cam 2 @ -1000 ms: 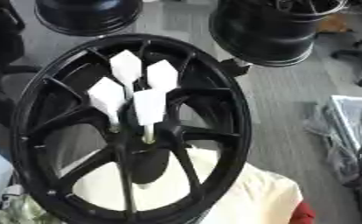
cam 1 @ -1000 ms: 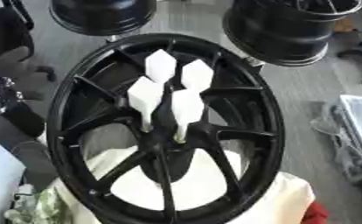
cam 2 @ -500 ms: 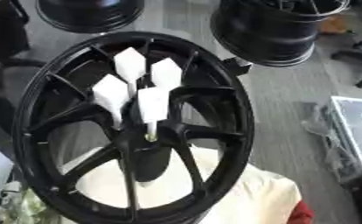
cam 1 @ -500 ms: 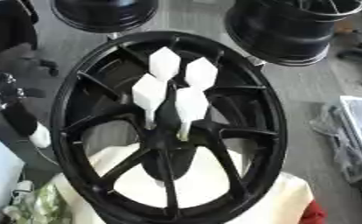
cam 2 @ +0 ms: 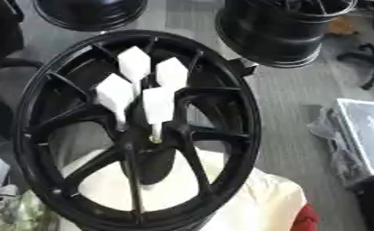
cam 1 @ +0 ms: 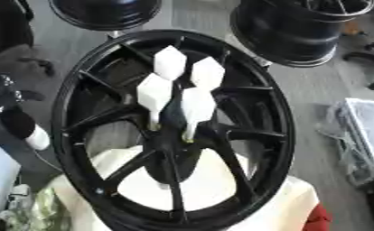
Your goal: Pull the pin out of the wheel hub.
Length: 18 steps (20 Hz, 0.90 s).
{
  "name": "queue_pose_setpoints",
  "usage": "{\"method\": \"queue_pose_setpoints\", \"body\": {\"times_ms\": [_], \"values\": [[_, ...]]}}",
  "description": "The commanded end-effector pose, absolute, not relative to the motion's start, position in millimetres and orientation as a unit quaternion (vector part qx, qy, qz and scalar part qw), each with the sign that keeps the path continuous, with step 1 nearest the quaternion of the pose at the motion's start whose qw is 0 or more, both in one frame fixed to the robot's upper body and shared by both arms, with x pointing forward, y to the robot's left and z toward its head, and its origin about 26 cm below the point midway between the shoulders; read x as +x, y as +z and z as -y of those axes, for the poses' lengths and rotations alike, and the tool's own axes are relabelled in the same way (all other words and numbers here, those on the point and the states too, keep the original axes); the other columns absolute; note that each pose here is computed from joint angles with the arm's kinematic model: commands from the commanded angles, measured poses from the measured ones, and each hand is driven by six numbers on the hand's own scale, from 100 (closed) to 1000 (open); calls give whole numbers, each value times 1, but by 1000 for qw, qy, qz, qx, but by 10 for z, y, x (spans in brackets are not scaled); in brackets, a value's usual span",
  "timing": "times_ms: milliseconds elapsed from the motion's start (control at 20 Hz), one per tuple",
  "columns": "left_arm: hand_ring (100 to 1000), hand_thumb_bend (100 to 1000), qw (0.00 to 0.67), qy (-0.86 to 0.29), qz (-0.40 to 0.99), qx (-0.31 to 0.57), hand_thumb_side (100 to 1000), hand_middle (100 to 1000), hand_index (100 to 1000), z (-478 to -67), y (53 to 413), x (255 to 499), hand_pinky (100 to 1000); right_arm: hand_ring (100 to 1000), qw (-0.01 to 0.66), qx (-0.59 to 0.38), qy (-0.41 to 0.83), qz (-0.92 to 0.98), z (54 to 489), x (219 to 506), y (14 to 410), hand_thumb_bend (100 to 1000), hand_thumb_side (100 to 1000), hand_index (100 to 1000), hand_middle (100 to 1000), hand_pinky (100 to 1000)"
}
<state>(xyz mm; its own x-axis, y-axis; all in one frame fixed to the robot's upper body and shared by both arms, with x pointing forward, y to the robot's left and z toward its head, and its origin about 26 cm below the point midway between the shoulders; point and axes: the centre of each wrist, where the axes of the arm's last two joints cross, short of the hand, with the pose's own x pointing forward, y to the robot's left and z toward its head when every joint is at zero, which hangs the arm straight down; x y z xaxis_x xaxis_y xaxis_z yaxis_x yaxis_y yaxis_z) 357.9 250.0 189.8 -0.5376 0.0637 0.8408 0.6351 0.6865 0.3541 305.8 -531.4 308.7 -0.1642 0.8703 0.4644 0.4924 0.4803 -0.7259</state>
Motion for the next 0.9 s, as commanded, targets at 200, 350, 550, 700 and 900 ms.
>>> {"method": "queue_pose_setpoints", "body": {"times_ms": [200,350,550,700,900], "values": [[1000,100,421,-351,810,-208,794,1000,816,-2515,1975,3558,763,794,406,-476,388,677,5142,3094,3545,100,100,843,775,887],[1000,100,419,-355,809,-211,793,1000,816,-2498,1976,3556,763,817,390,-465,447,657,4964,3203,3606,100,141,851,797,907],[1000,100,414,-353,811,-216,784,1000,816,-2488,2004,3555,764,827,383,-443,500,638,4777,3350,3632,100,166,854,807,913],[1000,100,408,-350,813,-224,777,1000,816,-2471,2049,3549,764,831,376,-426,526,633,4659,3440,3643,100,176,856,811,913],[1000,100,394,-356,814,-236,765,1000,816,-2445,2147,3519,764,839,367,-402,566,620,4506,3534,3655,100,212,859,818,916]]}}
